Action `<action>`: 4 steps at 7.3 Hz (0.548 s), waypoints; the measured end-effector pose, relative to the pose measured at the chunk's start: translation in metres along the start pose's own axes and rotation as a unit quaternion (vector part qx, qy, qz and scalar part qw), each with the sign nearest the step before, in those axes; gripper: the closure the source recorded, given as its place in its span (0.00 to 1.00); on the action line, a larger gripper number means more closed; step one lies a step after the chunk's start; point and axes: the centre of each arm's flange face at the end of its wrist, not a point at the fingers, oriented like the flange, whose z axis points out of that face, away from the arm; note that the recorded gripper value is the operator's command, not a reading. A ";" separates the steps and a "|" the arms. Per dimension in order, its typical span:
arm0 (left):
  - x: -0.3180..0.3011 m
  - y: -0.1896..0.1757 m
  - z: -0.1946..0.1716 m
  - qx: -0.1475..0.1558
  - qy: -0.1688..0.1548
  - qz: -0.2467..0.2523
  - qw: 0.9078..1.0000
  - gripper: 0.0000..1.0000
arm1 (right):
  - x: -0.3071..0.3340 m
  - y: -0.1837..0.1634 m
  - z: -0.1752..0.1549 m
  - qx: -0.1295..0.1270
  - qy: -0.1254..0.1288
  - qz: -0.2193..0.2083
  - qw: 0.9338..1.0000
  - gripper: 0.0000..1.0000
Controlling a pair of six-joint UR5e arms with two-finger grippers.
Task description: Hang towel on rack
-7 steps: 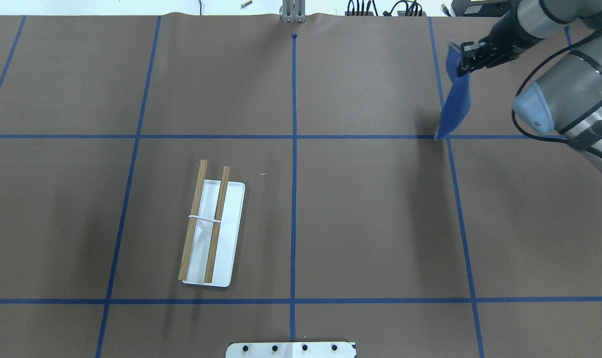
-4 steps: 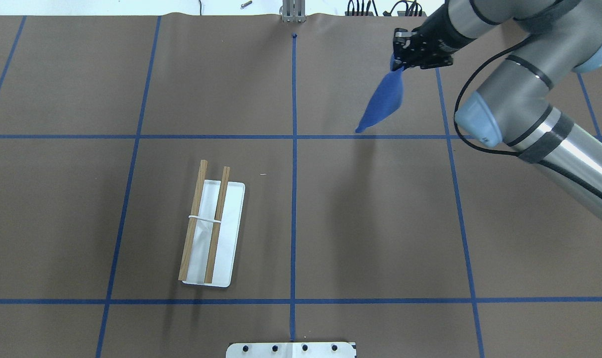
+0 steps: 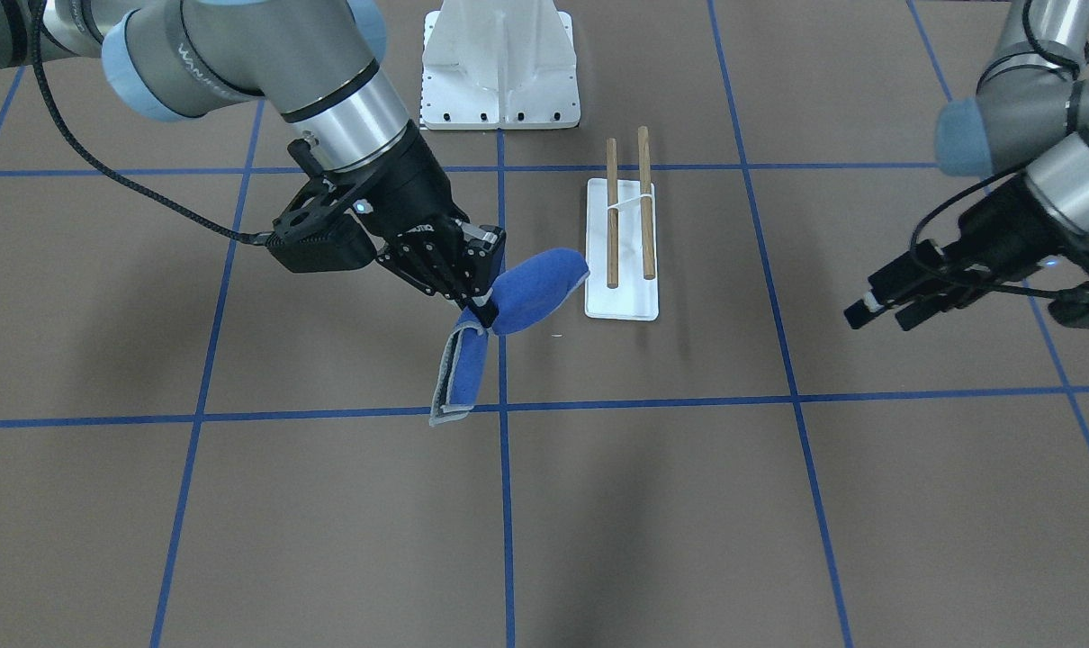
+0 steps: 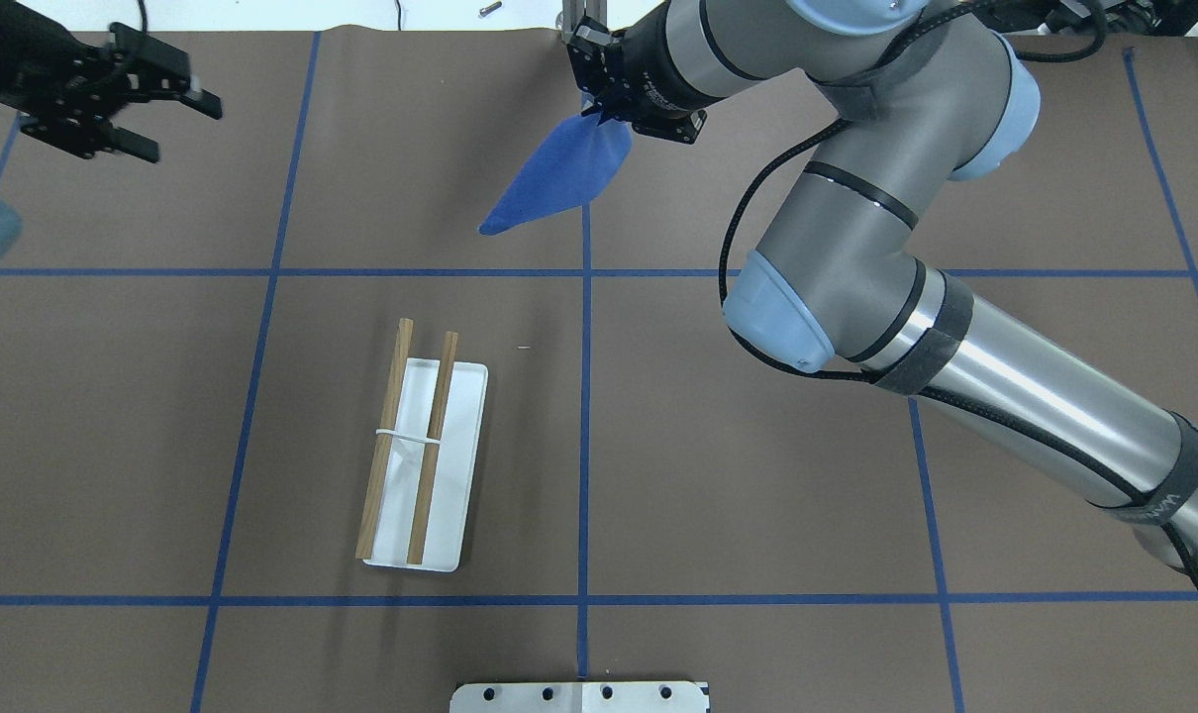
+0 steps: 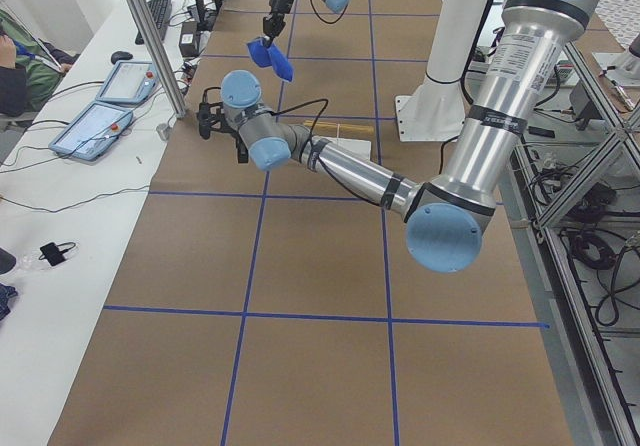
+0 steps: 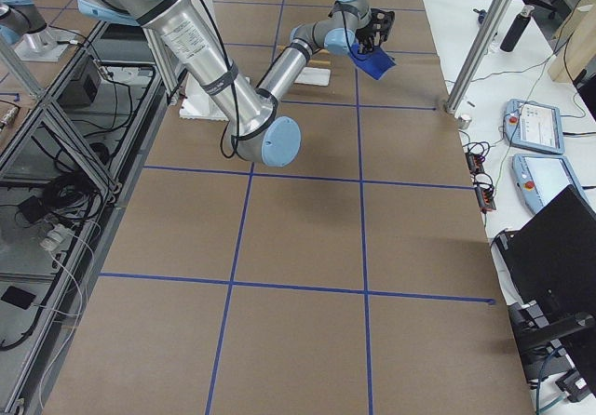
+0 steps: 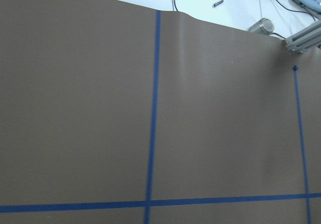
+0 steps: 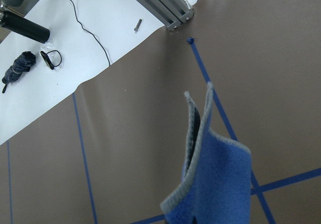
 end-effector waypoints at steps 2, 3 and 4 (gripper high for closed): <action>0.055 0.023 0.016 -0.024 0.030 -0.164 0.986 0.02 | -0.021 0.010 -0.006 0.008 -0.017 0.006 1.000 1.00; 0.073 0.032 0.019 -0.033 0.046 -0.225 0.973 0.02 | -0.026 0.015 -0.006 0.015 -0.022 0.006 1.000 1.00; 0.083 0.043 0.026 -0.040 0.062 -0.266 0.961 0.02 | -0.030 0.020 -0.005 0.021 -0.025 0.005 0.999 1.00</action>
